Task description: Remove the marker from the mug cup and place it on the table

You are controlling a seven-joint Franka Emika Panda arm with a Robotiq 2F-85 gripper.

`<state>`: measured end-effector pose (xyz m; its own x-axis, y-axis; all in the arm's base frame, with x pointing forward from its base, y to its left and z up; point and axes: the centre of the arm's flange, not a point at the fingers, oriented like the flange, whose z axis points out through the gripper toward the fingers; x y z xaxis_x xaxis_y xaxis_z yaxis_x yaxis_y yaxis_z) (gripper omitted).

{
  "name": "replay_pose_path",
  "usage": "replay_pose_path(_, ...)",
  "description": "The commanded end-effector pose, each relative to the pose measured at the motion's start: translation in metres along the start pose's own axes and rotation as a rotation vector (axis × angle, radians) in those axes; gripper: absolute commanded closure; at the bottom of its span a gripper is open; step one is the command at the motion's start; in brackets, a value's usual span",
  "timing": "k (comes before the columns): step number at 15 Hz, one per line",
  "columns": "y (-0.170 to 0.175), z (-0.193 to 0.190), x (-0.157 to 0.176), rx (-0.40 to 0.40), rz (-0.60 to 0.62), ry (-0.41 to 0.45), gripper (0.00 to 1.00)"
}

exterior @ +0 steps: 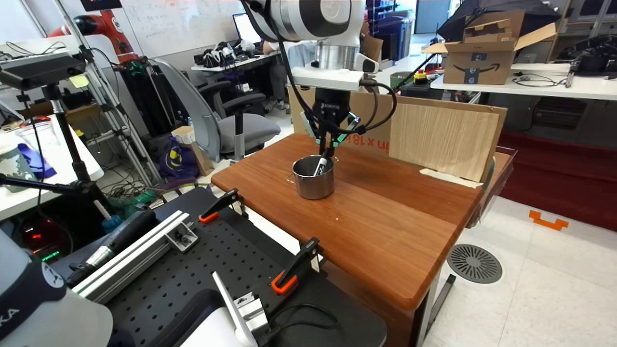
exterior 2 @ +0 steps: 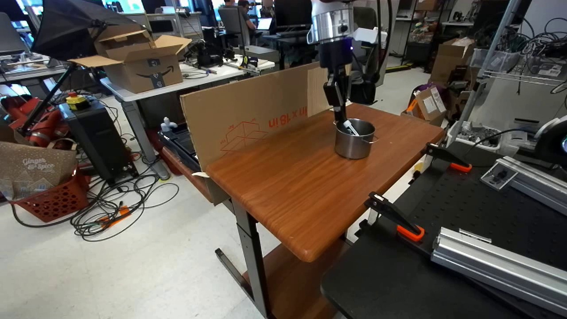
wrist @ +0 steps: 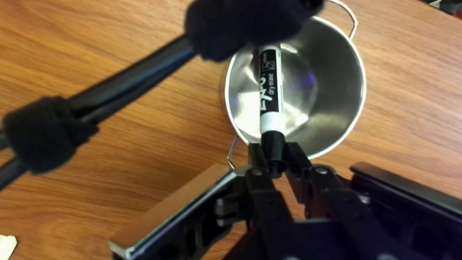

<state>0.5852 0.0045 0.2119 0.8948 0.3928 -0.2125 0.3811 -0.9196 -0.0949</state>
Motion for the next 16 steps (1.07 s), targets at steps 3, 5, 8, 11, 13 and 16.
replay_pose_path(3, 0.008, -0.006, 0.005, 0.009, 0.013, -0.031, 0.95)
replay_pose_path(5, 0.011, -0.014, 0.001, 0.013, 0.020, -0.019, 0.95)
replay_pose_path(8, 0.019, -0.029, -0.008, 0.018, 0.035, 0.010, 0.95)
replay_pose_path(11, 0.028, -0.049, -0.019, 0.016, 0.066, 0.033, 0.95)
replay_pose_path(13, 0.033, -0.068, -0.029, 0.023, 0.088, 0.047, 0.95)
replay_pose_path(16, 0.046, -0.095, -0.042, 0.025, 0.119, 0.080, 0.95)
